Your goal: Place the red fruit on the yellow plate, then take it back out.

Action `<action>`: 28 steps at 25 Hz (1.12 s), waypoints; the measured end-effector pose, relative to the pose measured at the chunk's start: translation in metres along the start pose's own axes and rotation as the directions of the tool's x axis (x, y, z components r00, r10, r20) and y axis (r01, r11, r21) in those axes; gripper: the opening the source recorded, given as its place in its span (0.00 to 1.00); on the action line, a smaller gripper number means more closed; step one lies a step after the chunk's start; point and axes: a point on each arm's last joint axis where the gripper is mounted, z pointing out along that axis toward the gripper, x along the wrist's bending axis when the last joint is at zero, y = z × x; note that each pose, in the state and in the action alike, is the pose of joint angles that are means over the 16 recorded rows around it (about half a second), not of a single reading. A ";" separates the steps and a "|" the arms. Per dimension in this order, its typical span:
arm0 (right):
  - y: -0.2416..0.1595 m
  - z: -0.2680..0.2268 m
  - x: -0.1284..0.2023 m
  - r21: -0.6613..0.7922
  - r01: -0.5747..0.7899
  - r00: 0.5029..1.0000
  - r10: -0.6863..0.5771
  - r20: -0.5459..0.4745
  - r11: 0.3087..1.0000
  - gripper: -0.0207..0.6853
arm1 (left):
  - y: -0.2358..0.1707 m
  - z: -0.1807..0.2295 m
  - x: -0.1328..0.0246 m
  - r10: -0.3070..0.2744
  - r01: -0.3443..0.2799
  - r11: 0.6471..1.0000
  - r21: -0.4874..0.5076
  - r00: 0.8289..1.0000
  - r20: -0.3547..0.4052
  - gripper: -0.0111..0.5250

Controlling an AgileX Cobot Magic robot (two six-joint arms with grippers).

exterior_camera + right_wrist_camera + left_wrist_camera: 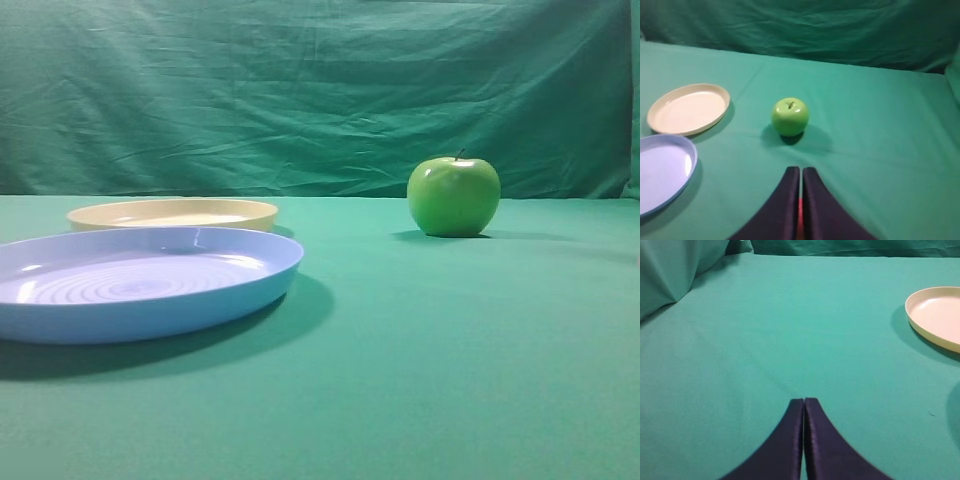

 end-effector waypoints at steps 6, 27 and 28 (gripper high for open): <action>-0.033 0.009 -0.007 -0.105 -0.042 0.987 0.058 0.152 0.994 0.03 | 0.000 0.000 0.000 0.000 0.000 1.000 0.000 1.000 0.000 0.02; -0.138 0.064 -0.016 -0.040 -0.088 0.954 0.095 0.284 0.995 0.03 | 0.000 0.000 0.000 0.000 0.000 1.000 0.000 1.000 0.000 0.02; -0.139 0.064 -0.016 -0.040 -0.085 0.954 0.093 0.285 0.996 0.03 | 0.000 0.000 0.000 0.000 0.000 1.000 0.000 1.000 0.000 0.02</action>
